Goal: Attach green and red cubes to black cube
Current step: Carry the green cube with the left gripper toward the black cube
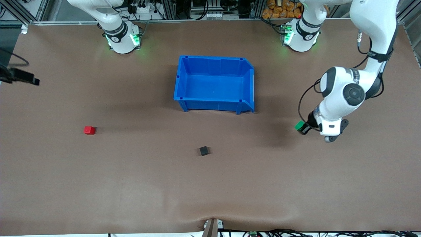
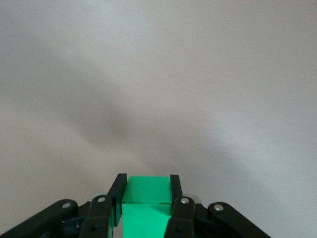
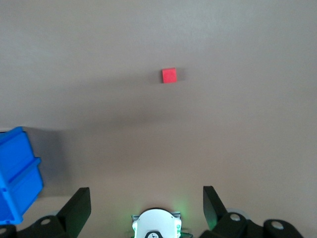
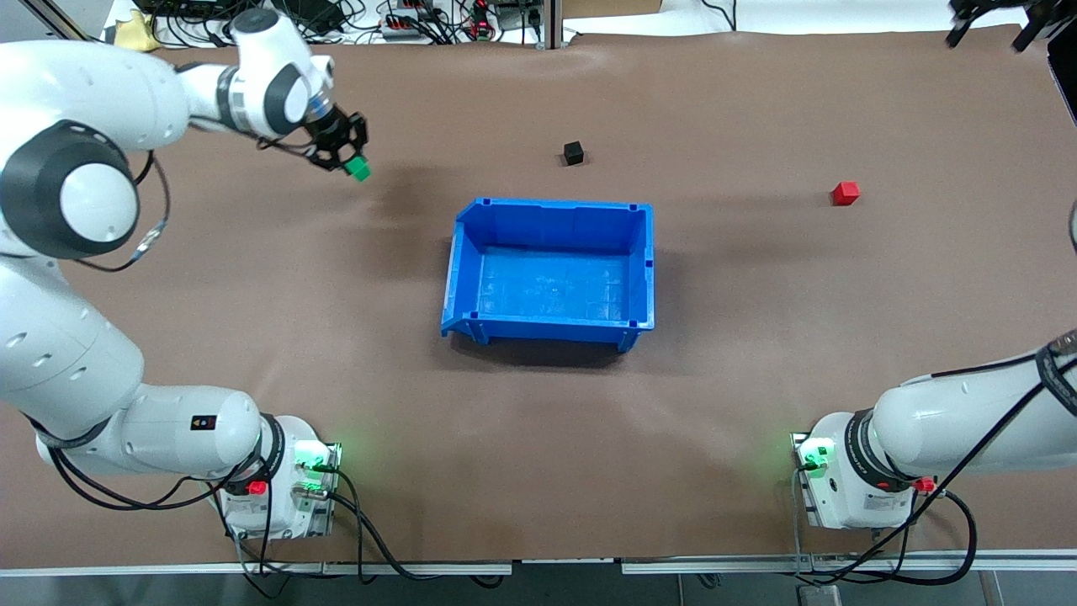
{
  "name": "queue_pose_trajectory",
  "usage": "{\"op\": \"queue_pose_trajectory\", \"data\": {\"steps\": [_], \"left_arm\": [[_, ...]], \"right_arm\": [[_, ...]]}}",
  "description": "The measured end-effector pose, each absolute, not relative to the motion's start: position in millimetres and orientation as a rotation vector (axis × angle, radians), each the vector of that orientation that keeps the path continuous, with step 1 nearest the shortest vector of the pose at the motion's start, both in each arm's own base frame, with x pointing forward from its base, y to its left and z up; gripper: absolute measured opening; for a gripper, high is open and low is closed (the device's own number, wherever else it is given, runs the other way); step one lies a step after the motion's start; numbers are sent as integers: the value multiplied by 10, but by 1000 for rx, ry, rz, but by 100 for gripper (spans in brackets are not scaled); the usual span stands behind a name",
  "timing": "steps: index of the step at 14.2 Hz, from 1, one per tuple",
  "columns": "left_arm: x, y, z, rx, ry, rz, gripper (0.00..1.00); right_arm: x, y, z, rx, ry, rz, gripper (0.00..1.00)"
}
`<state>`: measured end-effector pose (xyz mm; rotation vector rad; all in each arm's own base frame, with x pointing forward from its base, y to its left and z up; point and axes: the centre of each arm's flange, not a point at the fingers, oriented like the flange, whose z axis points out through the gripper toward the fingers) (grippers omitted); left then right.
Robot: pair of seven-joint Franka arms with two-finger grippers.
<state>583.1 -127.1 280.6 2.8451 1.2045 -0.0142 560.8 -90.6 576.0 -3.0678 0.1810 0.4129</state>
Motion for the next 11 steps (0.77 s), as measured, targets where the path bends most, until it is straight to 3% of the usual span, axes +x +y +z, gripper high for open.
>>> {"op": "queue_pose_trajectory", "data": {"steps": [7,11], "left_arm": [[6395,-2303,2712,2628,1509,-109,39],[6438,-2852,2587,2441,1728,-205,39]], "right_arm": [[5734,-1279,5154,-3022,241,583,100],[6031,-1337,4227,-3009,255,704,100]]}}
